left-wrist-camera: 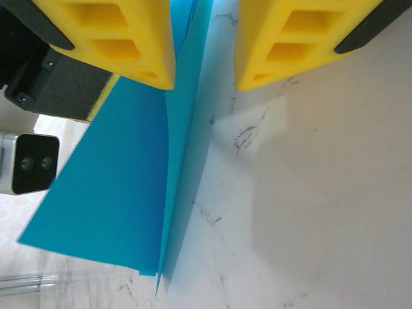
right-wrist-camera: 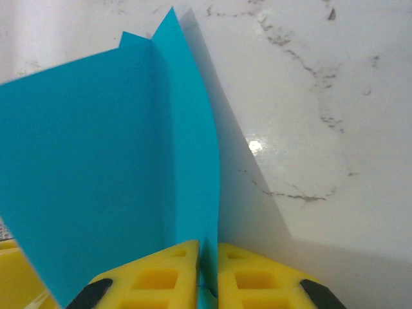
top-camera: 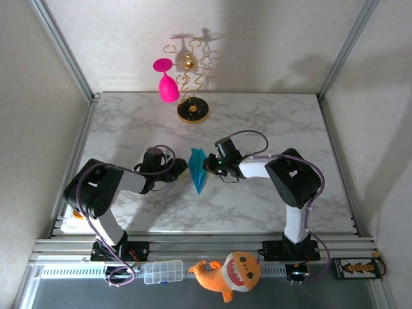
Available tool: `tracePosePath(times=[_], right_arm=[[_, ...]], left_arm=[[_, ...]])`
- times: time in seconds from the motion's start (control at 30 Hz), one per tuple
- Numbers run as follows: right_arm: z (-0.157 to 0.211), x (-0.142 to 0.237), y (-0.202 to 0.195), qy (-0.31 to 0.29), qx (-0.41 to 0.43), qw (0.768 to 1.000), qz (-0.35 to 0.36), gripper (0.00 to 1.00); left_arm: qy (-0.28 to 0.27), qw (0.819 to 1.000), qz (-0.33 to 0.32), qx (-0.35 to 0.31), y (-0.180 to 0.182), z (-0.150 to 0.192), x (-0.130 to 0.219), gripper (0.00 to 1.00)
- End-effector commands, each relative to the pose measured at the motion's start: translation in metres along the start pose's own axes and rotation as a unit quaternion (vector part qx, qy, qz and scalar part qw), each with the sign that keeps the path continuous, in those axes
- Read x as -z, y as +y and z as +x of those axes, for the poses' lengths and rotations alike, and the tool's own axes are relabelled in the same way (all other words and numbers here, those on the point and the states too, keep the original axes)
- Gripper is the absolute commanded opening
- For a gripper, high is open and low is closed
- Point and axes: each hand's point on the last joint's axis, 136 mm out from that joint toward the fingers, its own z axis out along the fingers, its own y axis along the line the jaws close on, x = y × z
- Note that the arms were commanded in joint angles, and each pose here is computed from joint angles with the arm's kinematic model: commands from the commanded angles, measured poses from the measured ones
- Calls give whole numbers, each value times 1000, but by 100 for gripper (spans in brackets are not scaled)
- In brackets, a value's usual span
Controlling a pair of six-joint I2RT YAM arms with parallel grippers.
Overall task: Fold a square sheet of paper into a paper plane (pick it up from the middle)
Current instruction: Turn over the paper plane at the top-center of the table.
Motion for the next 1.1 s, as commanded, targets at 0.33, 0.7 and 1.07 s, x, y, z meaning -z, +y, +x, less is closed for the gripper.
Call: tracePosePath(times=[0.33, 0.7, 1.07], right_arm=[[-2, -5, -7, 3, -1, 1000, 13, 12], [-2, -5, -6, 6, 0, 1000, 11, 12], [-7, -3, -3, 4, 6, 1000, 5, 18]], left_arm=[[-37, 998, 42, -31, -30, -12, 12, 32], [28, 998, 30, -42, -26, 3, -19, 35], [34, 998, -24, -38, -5, 0, -33, 15]])
